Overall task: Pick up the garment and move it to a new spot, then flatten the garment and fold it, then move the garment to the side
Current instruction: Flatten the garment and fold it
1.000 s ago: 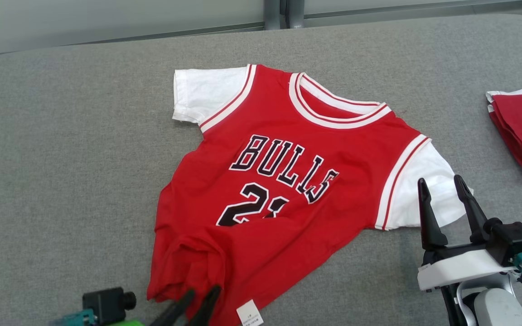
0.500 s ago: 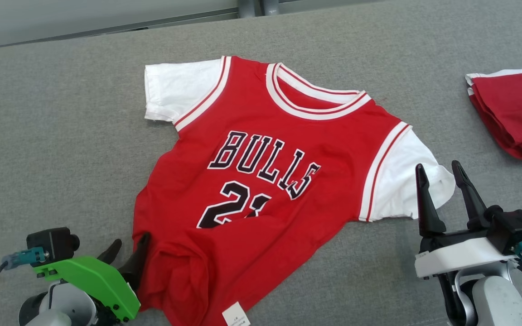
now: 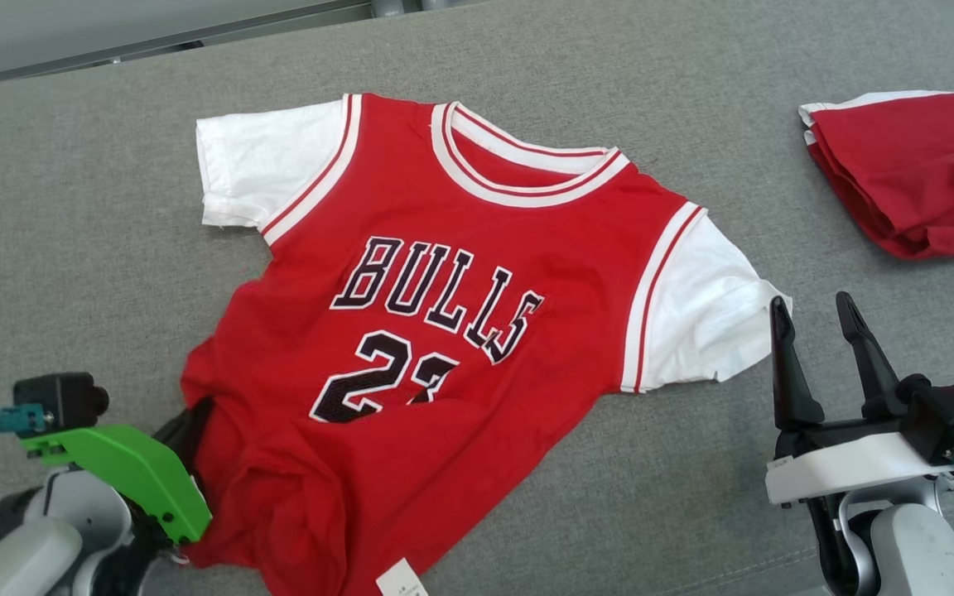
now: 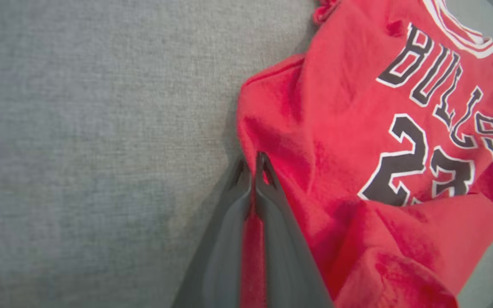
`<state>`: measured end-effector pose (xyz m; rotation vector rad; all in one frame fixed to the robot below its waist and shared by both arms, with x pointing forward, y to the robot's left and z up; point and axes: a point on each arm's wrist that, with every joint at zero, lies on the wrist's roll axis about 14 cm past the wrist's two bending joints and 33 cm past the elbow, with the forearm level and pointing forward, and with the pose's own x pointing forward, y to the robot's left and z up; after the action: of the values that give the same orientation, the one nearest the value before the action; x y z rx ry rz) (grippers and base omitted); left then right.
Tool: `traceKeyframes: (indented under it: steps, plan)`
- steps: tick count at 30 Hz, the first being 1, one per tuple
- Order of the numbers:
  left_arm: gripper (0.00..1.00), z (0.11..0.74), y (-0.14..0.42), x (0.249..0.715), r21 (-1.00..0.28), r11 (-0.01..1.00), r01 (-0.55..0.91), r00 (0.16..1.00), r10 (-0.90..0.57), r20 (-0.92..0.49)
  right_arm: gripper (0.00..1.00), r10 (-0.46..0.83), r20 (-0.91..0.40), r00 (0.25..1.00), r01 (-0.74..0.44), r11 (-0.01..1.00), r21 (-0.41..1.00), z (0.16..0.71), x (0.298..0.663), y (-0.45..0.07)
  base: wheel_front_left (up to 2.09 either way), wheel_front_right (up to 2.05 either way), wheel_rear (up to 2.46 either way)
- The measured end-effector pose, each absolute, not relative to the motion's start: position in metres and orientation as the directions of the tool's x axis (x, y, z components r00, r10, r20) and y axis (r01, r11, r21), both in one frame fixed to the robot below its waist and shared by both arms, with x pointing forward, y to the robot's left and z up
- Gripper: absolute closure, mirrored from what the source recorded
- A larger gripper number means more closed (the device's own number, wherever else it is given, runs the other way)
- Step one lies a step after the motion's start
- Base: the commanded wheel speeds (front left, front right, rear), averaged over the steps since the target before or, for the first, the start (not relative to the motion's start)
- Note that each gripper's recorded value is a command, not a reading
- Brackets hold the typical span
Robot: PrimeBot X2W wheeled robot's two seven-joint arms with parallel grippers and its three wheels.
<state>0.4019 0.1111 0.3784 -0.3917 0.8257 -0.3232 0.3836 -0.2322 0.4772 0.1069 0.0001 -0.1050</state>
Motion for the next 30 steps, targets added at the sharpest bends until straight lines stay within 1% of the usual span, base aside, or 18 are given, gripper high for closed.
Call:
traceKeyframes:
  steps: [3, 6, 12, 18, 22, 23, 24, 25, 26, 30]
  plan:
    - [1.0, 0.39, 0.125, 0.425, -0.413, 0.9, 0.142, 0.673, -0.393, -0.626, 0.0, -0.105, -0.006, 0.994, 0.105, 0.989, 0.106, 0.477, 0.384, -0.233, 0.0, 0.0, 0.0]
    - [1.0, 0.406, 0.14, 0.451, -0.338, 0.924, 0.18, 0.709, -0.36, -0.607, 0.0, -0.096, -0.006, 0.995, 0.096, 0.989, 0.108, 0.476, 0.387, -0.229, 0.0, 0.0, 0.0]
    - [1.0, 0.435, 0.174, 0.509, -0.148, 0.969, 0.2, 0.788, -0.249, -0.563, 0.0, -0.082, 0.001, 0.997, 0.082, 0.991, 0.108, 0.478, 0.394, -0.226, 0.0, 0.0, 0.0]
    - [1.0, 0.44, 0.186, 0.546, -0.019, 0.975, 0.219, 0.812, -0.193, -0.551, 0.0, -0.089, -0.003, 0.996, 0.089, 0.991, 0.098, 0.477, 0.394, -0.229, 0.0, 0.0, 0.0]
    - [1.0, 0.427, 0.199, 0.55, 0.066, 0.972, 0.224, 0.805, -0.146, -0.575, 0.0, -0.107, 0.001, 0.994, 0.107, 0.99, 0.091, 0.48, 0.388, -0.235, 0.0, 0.0, 0.0]
    - [1.0, 0.425, 0.2, 0.549, 0.065, 0.974, 0.215, 0.801, -0.138, -0.583, 0.0, -0.112, 0.003, 0.994, 0.111, 0.99, 0.089, 0.482, 0.386, -0.236, 0.0, 0.0, 0.0]
    - [0.69, 0.425, 0.201, 0.549, 0.056, 0.978, 0.2, 0.804, -0.131, -0.58, 0.0, -0.117, 0.007, 0.993, 0.116, 0.989, 0.088, 0.483, 0.384, -0.238, 0.0, 0.0, 0.0]
    - [0.21, 0.425, 0.2, 0.548, 0.051, 0.979, 0.198, 0.809, -0.134, -0.573, 0.0, -0.124, 0.009, 0.992, 0.123, 0.989, 0.087, 0.484, 0.381, -0.24, 0.0, 0.0, 0.0]
    - [0.0, 0.425, 0.199, 0.546, 0.052, 0.978, 0.201, 0.812, -0.136, -0.567, 0.0, -0.132, 0.011, 0.991, 0.131, 0.988, 0.083, 0.486, 0.378, -0.242, 0.0, 0.0, 0.0]
    - [0.0, 0.439, 0.205, 0.539, 0.053, 0.987, 0.149, 0.874, -0.106, -0.474, 0.0, -0.171, 0.02, 0.985, 0.17, 0.983, 0.066, 0.49, 0.364, -0.255, 0.0, 0.0, 0.0]
